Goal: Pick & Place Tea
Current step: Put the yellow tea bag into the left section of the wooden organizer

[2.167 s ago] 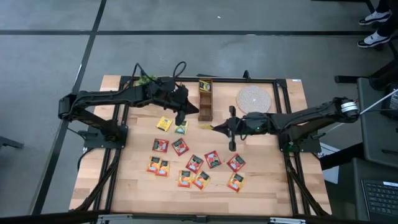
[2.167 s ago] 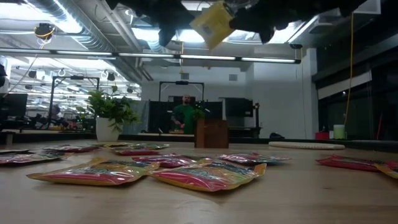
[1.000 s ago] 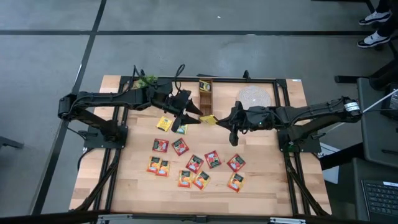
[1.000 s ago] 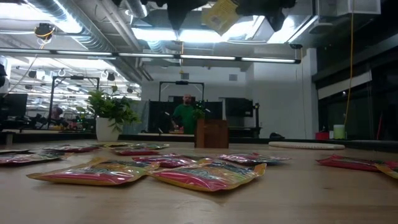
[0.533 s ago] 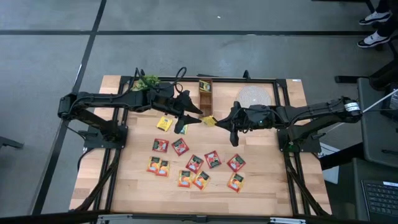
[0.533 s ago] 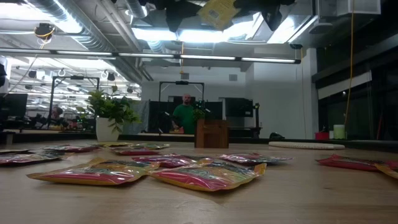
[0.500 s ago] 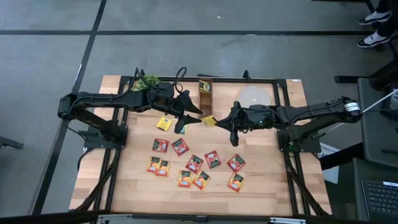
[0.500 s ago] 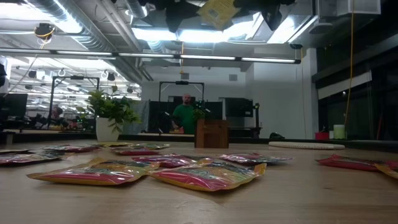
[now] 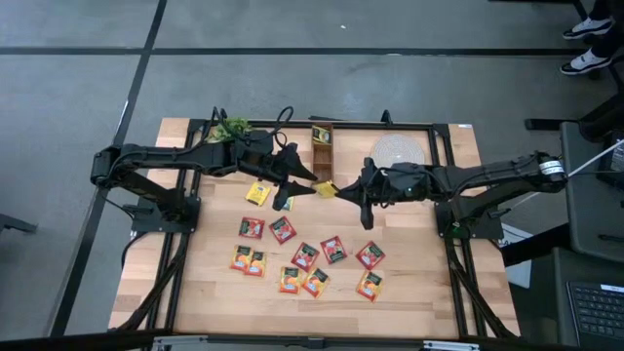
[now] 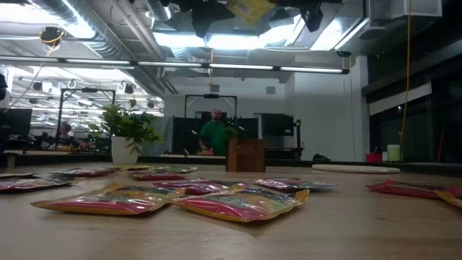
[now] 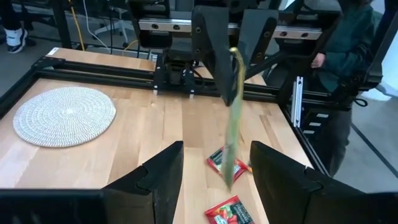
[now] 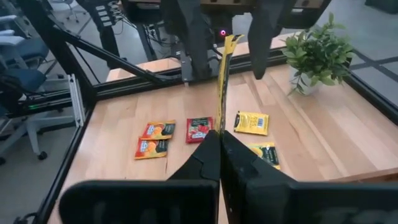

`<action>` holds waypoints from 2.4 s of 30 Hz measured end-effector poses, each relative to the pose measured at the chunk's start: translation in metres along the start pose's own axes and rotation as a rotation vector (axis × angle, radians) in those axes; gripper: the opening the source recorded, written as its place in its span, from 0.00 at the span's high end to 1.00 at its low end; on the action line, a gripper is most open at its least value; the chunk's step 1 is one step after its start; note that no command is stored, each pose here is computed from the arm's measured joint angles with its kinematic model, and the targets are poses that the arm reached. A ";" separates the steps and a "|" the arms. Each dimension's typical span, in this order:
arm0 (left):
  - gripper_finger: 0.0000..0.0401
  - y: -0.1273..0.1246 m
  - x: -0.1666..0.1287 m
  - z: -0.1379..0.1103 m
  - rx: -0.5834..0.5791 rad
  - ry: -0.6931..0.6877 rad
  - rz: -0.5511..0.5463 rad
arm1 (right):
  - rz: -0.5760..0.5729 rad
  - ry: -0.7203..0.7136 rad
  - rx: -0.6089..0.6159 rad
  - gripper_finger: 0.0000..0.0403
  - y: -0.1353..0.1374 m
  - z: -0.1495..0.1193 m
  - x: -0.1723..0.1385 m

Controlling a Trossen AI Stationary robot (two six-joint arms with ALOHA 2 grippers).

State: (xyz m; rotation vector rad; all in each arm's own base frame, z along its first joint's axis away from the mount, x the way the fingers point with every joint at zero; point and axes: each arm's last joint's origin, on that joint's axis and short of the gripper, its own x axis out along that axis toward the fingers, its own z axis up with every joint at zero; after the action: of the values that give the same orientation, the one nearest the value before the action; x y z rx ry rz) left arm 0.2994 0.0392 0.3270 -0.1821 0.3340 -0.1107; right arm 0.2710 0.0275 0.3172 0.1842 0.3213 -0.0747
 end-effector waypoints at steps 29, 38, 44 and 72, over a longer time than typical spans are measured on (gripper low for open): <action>0.99 0.014 -0.005 0.003 -0.151 0.003 -0.186 | 0.045 -0.167 0.020 0.80 0.003 0.021 -0.021; 0.99 0.032 -0.021 0.021 -0.324 -0.065 -0.448 | 0.045 -0.247 -0.079 0.61 0.001 0.032 -0.046; 0.99 0.039 -0.032 0.028 -0.471 0.008 -0.640 | 0.019 -0.248 -0.093 0.53 -0.004 0.033 -0.045; 0.99 0.022 -0.045 0.056 -0.992 0.085 -0.816 | -0.043 -0.408 -0.685 0.51 -0.007 0.049 -0.048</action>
State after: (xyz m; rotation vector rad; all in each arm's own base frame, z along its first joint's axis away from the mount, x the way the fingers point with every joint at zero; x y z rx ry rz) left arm 0.2780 0.0759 0.3885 -1.2998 0.3598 -0.7615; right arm 0.2394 0.0136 0.3768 -0.5138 -0.0684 -0.0402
